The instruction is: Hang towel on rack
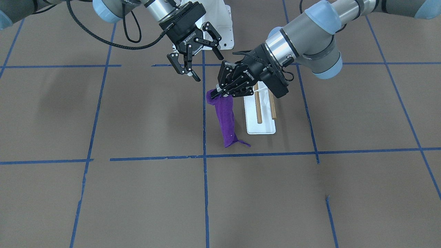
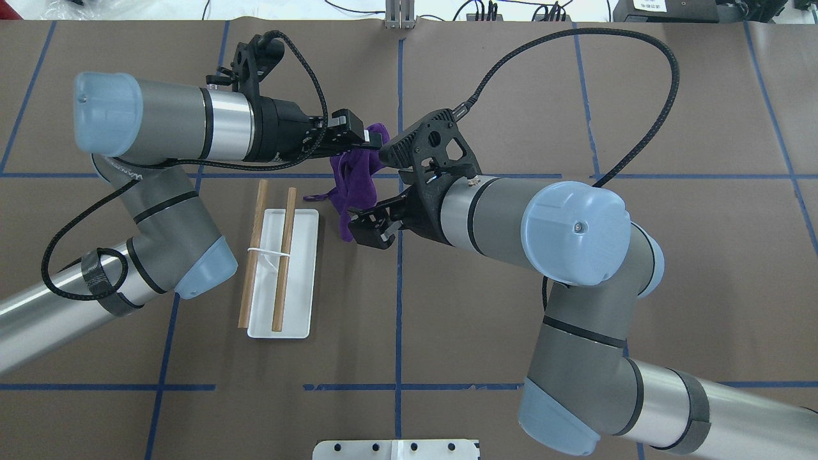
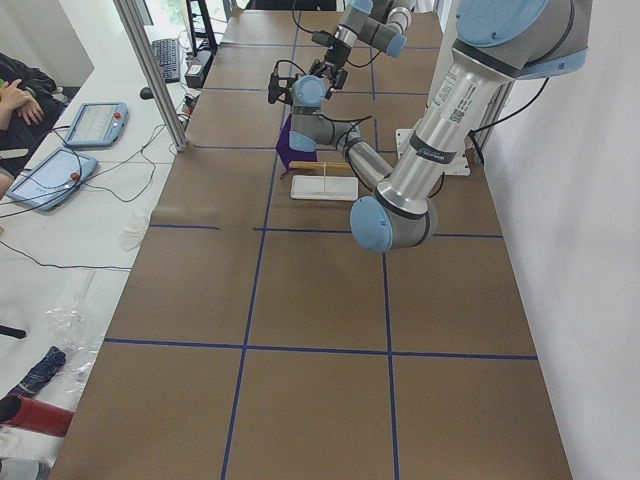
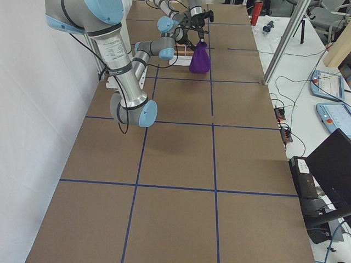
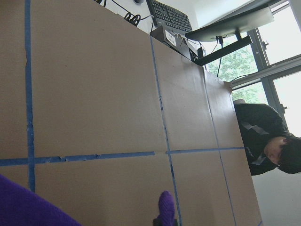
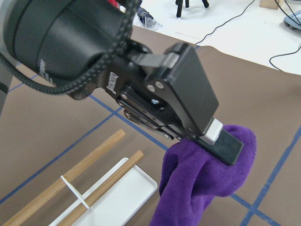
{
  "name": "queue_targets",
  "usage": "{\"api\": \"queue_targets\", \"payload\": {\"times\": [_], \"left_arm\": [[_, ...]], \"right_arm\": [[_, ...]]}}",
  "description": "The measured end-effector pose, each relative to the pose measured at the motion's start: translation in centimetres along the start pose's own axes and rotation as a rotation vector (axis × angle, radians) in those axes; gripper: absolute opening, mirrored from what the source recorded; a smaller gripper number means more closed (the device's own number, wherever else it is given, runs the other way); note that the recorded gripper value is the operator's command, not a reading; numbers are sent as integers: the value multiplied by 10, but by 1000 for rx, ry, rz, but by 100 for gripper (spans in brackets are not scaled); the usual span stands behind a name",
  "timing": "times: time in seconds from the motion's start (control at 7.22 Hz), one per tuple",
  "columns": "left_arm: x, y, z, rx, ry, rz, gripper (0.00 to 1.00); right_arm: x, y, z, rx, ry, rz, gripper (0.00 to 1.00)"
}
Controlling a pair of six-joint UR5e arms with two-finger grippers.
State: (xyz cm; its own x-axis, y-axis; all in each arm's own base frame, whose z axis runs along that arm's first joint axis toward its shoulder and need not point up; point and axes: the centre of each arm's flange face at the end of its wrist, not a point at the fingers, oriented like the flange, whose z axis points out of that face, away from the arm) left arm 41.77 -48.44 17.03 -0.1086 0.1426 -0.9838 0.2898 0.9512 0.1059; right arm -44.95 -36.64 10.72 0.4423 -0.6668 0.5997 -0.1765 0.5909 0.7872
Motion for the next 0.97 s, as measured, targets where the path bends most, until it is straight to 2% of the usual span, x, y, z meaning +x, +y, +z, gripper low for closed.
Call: {"api": "queue_targets", "payload": {"times": [0.28,0.55,0.69,0.83,0.97], "left_arm": [[7,-1,0,1,-30,-16,0],[22,-1,-2,15,-37,-57,0],[34,-4,-4,51,-33,-108,0],[49,-8,-8,104,-41,-151,0],[66,-6,-16,146,-58,-182,0]], "right_arm": [[27,-21,-46,-98,97,-2,100],[75,-11,-100,-238,180,-33,100],[111,2,-120,-324,240,-21,100],[153,12,-138,-414,318,34,100],[191,18,-155,-482,395,104,100]]}}
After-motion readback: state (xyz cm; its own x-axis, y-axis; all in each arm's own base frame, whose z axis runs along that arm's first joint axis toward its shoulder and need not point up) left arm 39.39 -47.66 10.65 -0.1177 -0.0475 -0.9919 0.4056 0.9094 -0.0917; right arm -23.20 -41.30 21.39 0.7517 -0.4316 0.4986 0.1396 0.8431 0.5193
